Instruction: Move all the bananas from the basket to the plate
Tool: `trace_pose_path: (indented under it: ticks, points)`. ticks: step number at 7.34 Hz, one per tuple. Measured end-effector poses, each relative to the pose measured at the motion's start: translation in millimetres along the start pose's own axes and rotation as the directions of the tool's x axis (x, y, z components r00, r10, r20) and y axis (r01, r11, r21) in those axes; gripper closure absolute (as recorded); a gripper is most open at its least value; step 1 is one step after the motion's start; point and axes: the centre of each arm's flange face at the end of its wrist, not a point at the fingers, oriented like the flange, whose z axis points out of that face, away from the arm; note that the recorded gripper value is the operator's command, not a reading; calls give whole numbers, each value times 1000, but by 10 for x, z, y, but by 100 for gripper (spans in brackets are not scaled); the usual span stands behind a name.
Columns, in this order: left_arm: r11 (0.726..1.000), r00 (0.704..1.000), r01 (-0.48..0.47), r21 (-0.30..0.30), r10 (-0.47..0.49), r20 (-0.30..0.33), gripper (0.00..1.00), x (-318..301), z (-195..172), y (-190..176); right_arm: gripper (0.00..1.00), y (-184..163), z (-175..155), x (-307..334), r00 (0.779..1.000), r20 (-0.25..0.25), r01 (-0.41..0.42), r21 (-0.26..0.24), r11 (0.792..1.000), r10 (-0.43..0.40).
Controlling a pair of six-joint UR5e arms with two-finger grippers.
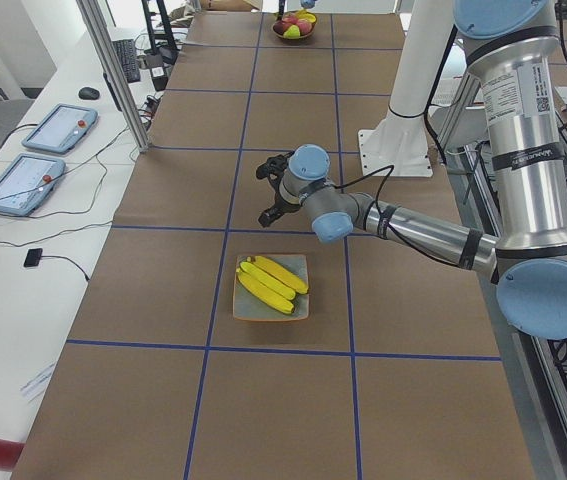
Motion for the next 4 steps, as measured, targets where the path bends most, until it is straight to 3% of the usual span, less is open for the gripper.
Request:
trace_pose_path:
  ticks: [1, 2, 4]
  points:
    - [1000, 1000, -1, 1, 1, 0, 0, 0, 4, -9, 87, 30, 6, 5, 1000, -1, 0, 0, 1000, 0]
    - [1000, 1000, -1, 1, 1, 0, 0, 0, 5, -13, 100, 34, 1, 4, 1000, -2, 2, 2, 1000, -2]
    - [1000, 1000, 0, 2, 0, 1, 0, -5, 3, -12, 100, -5, -29, -17, 1000, -5, 11, 11, 1000, -11]
